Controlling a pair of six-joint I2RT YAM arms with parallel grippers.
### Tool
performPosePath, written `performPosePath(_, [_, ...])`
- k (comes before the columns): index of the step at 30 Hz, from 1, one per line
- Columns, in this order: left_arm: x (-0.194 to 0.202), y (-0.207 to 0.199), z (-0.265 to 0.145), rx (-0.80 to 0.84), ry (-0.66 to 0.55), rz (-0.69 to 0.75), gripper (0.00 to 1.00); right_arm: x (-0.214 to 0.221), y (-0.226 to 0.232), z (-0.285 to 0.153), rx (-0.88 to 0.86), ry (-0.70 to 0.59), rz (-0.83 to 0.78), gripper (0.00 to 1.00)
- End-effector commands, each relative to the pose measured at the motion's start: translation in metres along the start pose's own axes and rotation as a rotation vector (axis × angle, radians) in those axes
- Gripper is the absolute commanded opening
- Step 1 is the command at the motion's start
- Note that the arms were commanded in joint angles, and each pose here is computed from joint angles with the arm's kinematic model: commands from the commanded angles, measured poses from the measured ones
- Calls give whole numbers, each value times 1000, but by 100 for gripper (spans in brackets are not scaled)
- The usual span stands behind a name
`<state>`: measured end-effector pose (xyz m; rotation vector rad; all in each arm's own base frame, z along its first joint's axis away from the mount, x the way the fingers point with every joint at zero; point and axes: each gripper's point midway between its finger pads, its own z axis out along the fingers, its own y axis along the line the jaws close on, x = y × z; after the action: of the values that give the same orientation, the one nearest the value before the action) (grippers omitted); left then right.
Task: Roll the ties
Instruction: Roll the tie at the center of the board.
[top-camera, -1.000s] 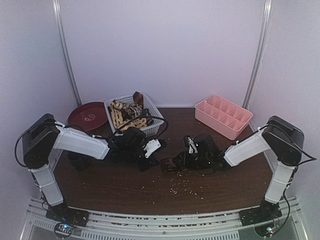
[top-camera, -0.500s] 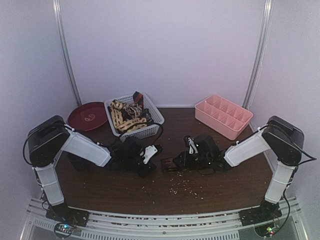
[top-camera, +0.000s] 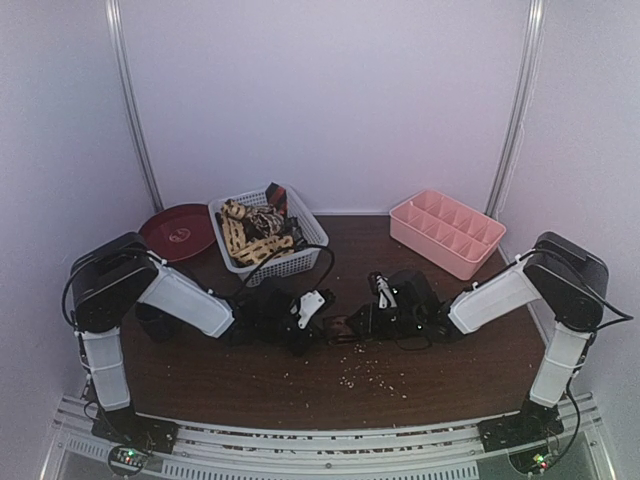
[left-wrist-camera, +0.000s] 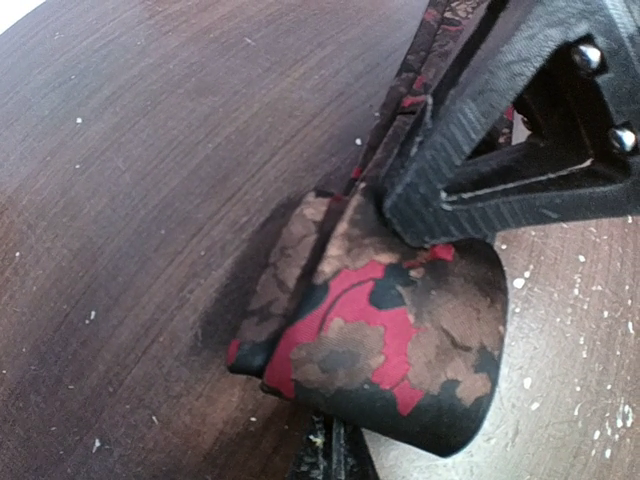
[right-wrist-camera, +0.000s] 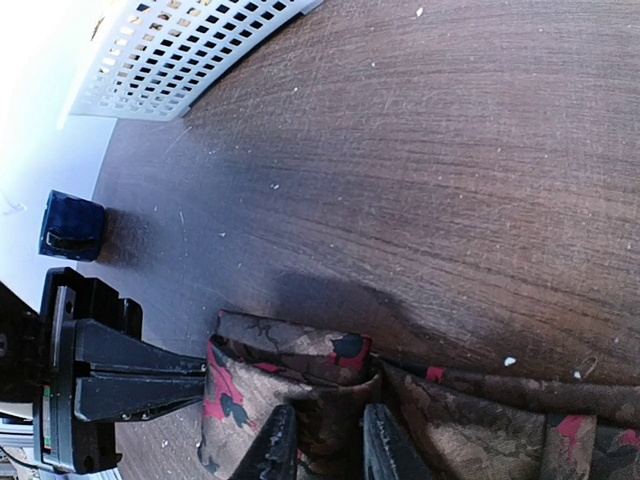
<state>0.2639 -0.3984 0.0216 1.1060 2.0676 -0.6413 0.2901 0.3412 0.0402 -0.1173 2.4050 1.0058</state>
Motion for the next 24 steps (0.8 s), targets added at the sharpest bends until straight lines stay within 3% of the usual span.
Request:
performPosePath(1, [-25,-14,1,57,-77,9,0,8,-17,-3,47,22,0,24])
performPosePath(24, [-57,-32,7,92,-89,82,0,-1,-19,-15,91,-3,-47,24])
